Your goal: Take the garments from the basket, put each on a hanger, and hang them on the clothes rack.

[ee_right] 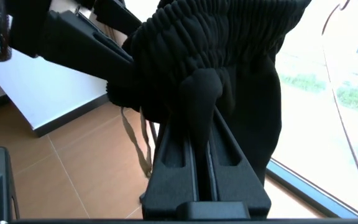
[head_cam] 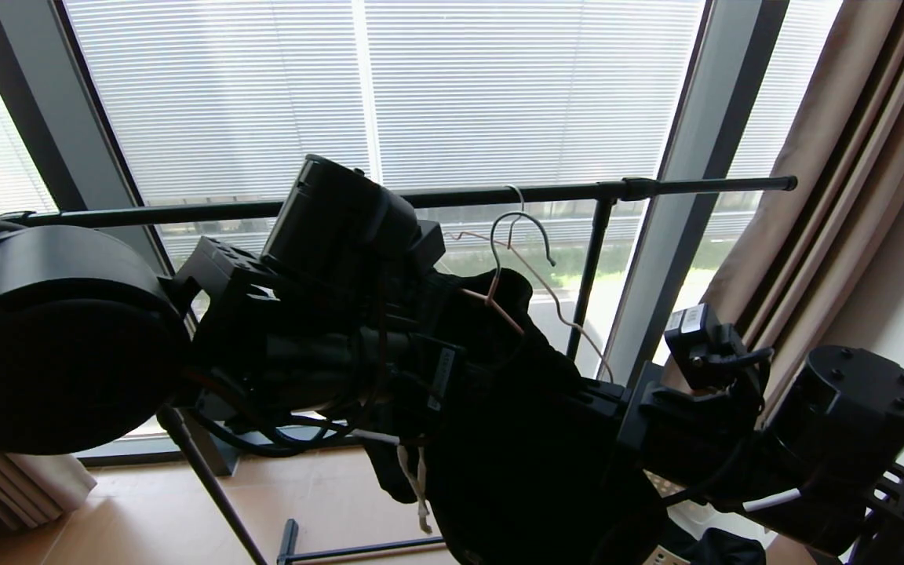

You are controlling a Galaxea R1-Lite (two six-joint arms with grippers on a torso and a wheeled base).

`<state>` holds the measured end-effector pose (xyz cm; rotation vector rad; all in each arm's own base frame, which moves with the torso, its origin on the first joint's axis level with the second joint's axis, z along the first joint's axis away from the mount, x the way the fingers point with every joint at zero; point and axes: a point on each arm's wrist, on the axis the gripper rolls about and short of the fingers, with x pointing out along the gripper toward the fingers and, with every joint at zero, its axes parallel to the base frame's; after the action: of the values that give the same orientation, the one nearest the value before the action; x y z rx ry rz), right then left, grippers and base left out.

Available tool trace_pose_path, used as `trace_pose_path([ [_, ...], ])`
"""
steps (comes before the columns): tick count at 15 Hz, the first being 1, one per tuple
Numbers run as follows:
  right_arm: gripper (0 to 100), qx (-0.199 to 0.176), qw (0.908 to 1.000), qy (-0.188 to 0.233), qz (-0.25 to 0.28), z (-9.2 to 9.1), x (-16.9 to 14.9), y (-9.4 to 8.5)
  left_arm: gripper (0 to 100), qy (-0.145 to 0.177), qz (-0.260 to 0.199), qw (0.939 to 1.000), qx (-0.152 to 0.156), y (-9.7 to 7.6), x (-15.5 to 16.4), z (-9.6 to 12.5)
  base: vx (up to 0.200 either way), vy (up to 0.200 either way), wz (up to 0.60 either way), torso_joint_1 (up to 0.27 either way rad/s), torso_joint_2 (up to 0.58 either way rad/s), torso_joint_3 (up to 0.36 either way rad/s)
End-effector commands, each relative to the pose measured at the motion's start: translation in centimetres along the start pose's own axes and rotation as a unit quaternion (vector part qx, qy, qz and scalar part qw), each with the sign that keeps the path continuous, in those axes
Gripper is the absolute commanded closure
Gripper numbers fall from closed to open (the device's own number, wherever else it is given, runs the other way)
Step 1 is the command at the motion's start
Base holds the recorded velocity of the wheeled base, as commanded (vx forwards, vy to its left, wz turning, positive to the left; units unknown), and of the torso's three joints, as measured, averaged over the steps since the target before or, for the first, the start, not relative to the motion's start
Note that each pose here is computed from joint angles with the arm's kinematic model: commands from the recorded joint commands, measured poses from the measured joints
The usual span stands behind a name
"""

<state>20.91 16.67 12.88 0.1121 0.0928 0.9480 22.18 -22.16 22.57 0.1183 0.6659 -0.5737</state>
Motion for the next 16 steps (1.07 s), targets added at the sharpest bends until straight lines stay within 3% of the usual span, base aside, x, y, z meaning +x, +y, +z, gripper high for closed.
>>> trace_pose_path([
  [1,100,0.001,1.0000,0.002,-0.003,-0.1,-0.1,-0.4,0,-0.013,0.002,0.9999,-0.002,0.4,-1.4,0.0,0.000,0.000,0.00,0.000,0.00,0.000],
  [7,100,0.003,0.9998,0.008,0.016,-0.3,-0.7,-1.3,0,-0.015,0.010,0.9998,-0.012,1.6,-3.2,-1.0,0.000,0.000,0.00,0.000,0.00,0.000],
  [12,100,0.008,0.9990,0.017,0.041,-0.6,-1.5,-2.3,0,-0.065,0.007,0.9974,-0.030,4.3,-6.8,-3.2,0.000,0.000,0.00,0.000,0.00,0.000],
  [14,100,0.010,0.9980,0.025,0.058,-0.8,-1.8,-2.3,0,-0.077,0.015,0.9967,-0.021,5.7,-8.4,-4.3,0.000,0.000,0.00,0.000,0.00,0.000],
  [16,100,0.013,0.9939,0.034,0.104,-0.9,-2.4,-2.6,0,-0.100,0.019,0.9946,0.023,7.8,-11.1,-6.0,0.000,0.000,0.00,0.000,0.00,0.000],
])
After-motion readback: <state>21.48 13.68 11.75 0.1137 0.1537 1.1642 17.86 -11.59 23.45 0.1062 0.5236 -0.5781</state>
